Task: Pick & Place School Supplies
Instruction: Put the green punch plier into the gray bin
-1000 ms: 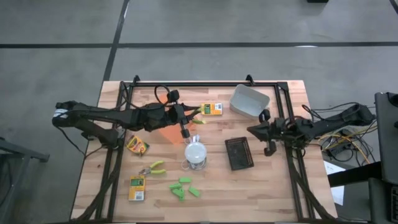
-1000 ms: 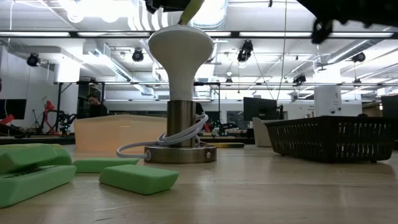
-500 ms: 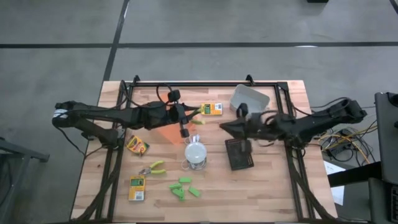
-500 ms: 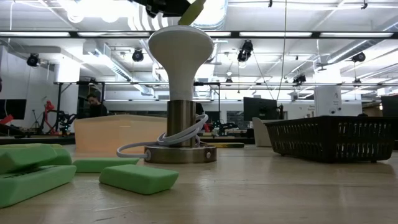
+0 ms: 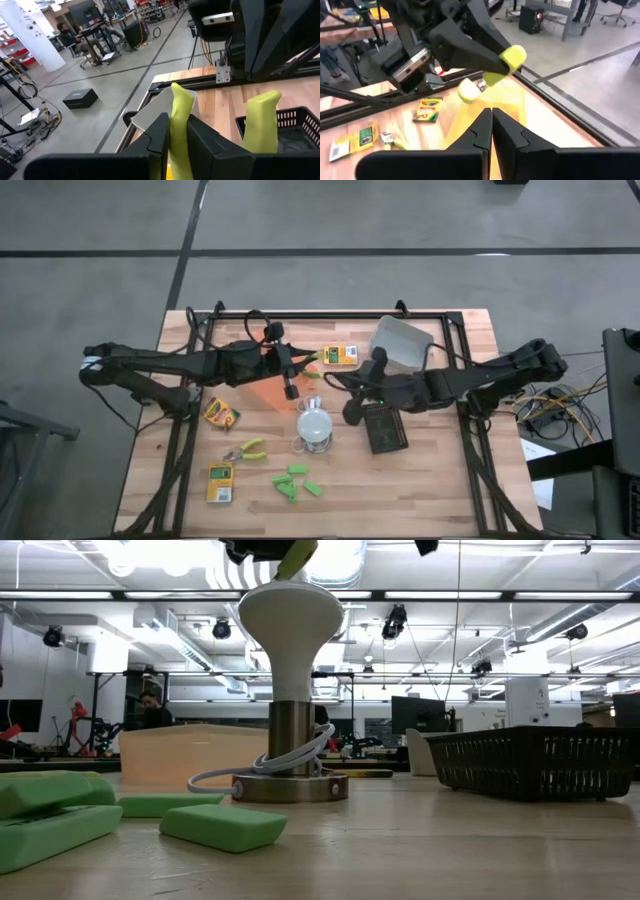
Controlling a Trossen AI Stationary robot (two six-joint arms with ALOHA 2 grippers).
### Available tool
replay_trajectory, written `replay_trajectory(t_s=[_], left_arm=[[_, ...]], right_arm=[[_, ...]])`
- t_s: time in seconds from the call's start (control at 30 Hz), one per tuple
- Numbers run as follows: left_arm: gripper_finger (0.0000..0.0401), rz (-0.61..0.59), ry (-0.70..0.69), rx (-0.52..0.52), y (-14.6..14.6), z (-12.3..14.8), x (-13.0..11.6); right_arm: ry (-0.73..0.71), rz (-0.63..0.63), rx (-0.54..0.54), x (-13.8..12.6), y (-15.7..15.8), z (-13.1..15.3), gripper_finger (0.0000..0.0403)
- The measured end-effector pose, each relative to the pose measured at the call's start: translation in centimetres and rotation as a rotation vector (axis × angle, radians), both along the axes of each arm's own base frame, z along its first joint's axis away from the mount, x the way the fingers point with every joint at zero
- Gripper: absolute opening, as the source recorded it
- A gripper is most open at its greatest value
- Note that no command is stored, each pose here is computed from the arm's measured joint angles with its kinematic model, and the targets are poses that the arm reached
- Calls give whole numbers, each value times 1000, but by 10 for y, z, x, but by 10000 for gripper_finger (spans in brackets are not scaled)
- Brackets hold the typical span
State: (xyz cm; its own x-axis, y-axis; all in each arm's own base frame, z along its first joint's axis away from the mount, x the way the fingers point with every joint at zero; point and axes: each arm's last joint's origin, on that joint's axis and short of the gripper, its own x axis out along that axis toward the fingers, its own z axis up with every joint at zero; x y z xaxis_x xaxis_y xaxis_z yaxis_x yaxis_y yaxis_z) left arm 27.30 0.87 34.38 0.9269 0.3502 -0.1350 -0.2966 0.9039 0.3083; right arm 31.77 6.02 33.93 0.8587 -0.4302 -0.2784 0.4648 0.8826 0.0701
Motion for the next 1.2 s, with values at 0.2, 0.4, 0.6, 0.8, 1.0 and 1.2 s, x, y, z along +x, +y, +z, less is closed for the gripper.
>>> replay_trajectory(t_s=[0.2,0.4,0.6,0.8,1.0,1.2], left_arm=[[51,0,7,0,0,-1,0],[51,1,7,0,0,0,-1],[51,2,7,1,1,0,-1],[51,6,7,1,1,0,-1],[51,9,7,1,1,0,-1],[51,10,6,0,2,0,-1]], right_arm=[[46,80,-137,6,15,10,8],[44,124,-168,-1,26,14,8],[20,115,-121,-2,27,14,8],[-8,92,-59,-2,26,14,8],[-22,83,-24,-2,26,14,8],[3,99,-78,-2,26,14,9]])
